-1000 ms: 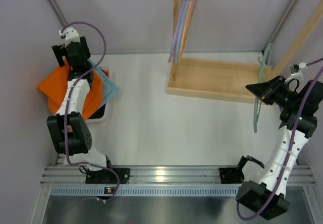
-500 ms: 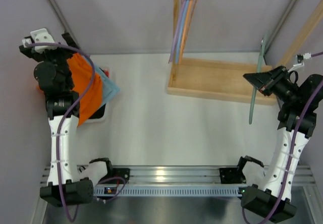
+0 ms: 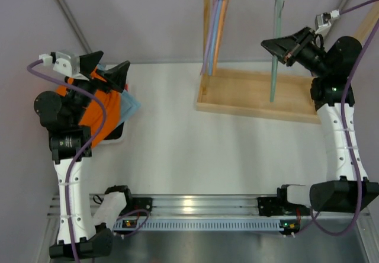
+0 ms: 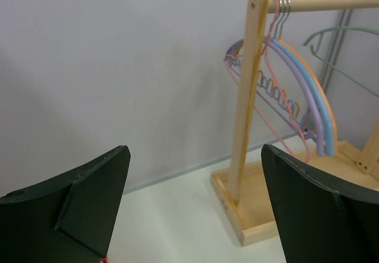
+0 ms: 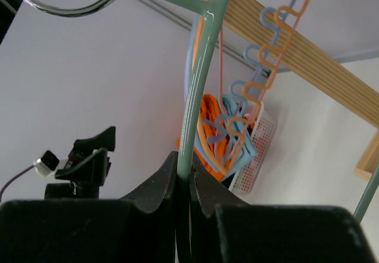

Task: Remove the trousers from the hanger

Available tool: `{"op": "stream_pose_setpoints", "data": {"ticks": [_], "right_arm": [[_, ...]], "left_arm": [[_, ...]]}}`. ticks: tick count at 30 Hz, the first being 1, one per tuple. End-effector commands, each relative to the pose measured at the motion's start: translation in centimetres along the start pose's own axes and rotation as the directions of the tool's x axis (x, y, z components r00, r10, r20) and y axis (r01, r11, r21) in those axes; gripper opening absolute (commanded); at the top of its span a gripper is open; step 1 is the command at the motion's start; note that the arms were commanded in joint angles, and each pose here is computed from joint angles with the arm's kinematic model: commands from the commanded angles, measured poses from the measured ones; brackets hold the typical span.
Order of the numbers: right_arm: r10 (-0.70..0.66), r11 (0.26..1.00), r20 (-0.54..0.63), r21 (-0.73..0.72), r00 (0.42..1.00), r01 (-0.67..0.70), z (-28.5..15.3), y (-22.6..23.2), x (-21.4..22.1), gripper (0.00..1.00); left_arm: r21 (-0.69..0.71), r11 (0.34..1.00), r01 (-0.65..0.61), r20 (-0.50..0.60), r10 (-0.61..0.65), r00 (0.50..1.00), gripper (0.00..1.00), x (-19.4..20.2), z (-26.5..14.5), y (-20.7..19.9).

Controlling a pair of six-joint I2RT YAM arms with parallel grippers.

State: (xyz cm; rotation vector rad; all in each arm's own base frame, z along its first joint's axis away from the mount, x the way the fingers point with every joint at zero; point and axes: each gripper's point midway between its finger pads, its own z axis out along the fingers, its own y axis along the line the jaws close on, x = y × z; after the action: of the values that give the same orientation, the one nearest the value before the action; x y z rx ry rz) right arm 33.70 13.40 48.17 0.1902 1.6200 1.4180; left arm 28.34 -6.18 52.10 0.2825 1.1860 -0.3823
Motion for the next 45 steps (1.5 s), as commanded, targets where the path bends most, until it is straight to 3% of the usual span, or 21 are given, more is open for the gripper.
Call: {"op": "stream_pose_setpoints", "data": {"ticks": [1, 8, 17, 45], "right_arm": [[-0.077, 0.986, 0.089, -0.141, 0.993, 0.089, 1.5, 5.6, -2.7, 0.00], [-0.025, 0.987, 0.124, -0.154, 0.992, 0.044, 4.9, 6.7, -5.4, 0.00], [0.064, 0.994, 0.119, -0.100, 0.991, -0.052, 8.2, 3.1, -6.9, 0.00], [0.081, 0.989, -0.007, -0.124, 0.997, -0.081, 15.1, 1.3, -1.9, 0.00]], "left_arm": [[0.104, 0.992, 0.073, 0.004, -0.073, 0.997, 0.99, -1.5, -0.7, -2.8], [0.092, 0.992, 0.088, 0.028, -0.091, 0.995, 0.99, -2.4, -1.2, -3.1], [0.072, 0.994, 0.081, 0.042, -0.084, 0.996, 0.99, -2.7, -1.4, -2.9], [0.036, 0.996, 0.087, 0.007, -0.087, 0.996, 0.99, -0.8, -1.3, -1.9]]}}
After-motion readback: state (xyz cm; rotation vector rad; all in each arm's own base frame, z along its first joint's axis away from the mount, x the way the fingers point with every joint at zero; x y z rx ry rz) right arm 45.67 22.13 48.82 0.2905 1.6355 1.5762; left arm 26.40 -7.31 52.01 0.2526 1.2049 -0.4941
